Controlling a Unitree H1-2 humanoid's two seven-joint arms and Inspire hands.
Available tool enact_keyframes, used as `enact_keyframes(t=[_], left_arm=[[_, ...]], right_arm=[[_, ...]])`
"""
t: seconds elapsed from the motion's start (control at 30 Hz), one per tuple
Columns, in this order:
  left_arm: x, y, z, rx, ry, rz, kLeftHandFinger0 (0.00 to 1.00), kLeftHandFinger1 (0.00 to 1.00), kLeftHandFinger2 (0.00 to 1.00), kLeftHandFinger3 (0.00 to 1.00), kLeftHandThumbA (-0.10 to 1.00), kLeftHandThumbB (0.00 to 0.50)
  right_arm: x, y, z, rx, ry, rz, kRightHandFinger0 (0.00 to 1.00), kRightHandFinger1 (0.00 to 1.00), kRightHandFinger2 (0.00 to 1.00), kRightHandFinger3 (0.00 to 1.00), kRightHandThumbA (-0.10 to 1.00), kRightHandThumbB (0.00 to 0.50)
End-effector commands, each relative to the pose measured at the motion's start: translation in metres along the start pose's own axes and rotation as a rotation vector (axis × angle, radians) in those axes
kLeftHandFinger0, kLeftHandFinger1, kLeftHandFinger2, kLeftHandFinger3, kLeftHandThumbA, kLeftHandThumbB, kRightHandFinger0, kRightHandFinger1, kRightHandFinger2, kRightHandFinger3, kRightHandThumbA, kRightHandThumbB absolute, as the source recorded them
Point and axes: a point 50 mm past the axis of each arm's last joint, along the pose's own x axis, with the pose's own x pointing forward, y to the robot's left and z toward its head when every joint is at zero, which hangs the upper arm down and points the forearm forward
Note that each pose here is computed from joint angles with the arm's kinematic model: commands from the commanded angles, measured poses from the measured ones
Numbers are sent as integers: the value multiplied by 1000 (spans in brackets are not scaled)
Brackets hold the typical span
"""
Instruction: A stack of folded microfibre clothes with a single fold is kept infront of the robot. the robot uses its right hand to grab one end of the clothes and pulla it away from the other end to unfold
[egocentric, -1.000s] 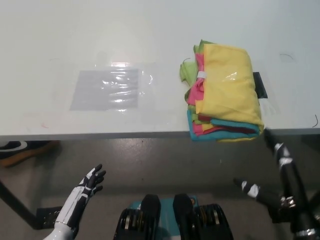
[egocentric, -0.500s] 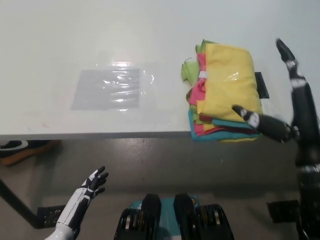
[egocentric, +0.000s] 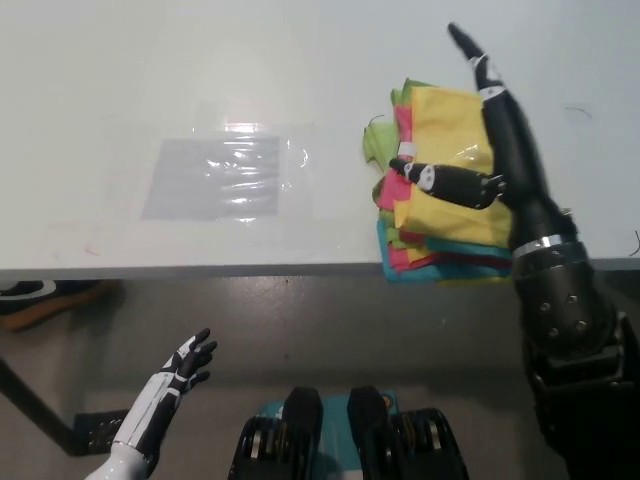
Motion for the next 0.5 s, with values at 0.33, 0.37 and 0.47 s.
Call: enact_keyframes(t=[0.33,0.37,0.47], left_arm=[[6,6,12,24,-38,-15,1000,1000,1000,1000,1000,156],[6,5,12,28,-36,-12,1000,1000,1000,1000,1000,155],[6,4,11,27,-32,-15,1000,1000,1000,1000,1000,150]], right_arm=[[12,24,-20,-22,70,51,1000,1000,1000,1000,1000,275],[12,26,-22,-25,78,57,1000,1000,1000,1000,1000,275],[7,34,-36,-29,111,81,1000,1000,1000,1000,1000,273]])
